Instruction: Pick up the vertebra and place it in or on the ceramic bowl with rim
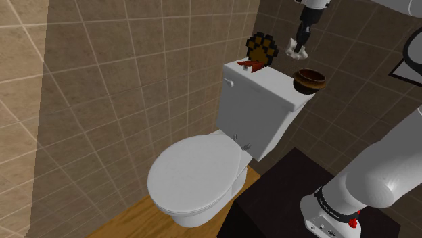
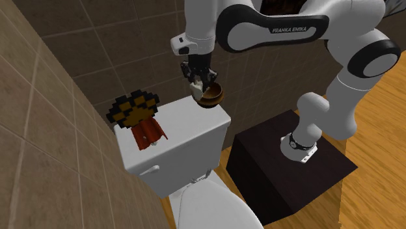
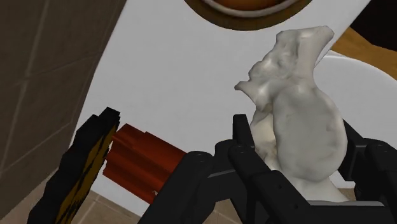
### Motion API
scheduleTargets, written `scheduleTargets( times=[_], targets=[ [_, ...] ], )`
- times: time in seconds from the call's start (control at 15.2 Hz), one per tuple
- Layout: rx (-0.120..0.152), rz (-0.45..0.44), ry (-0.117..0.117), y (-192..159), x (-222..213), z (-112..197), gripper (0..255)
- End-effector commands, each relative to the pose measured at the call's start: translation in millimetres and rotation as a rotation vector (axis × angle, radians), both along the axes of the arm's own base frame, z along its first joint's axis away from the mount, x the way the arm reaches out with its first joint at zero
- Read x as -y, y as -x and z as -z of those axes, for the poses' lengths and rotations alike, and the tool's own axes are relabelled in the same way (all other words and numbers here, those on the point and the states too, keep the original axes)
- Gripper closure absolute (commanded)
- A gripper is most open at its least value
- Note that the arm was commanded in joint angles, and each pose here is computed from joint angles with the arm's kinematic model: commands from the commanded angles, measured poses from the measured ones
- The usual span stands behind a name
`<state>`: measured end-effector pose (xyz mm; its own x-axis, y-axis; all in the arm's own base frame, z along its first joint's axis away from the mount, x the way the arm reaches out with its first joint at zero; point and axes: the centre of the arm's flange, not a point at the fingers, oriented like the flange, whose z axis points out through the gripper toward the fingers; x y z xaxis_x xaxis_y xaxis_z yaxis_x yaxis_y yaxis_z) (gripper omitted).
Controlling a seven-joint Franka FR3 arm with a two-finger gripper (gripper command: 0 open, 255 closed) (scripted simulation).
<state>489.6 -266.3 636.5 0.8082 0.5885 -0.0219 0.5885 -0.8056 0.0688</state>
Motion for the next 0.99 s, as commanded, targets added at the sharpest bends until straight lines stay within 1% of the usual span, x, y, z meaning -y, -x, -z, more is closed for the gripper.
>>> scheduleTargets(
  times=[0.0,0.4,0.46,0.92],
  targets=[
    [0.000,0.000,0.000,16.3,18.2,-2.7,255],
    [0.000,0.000,0.000,72.5,74.0,-5.7,255],
    [0.000,0.000,0.000,88.1,89.5,-6.5,255],
    [0.000,0.000,0.000,88.1,89.5,30.4,255]
  ],
)
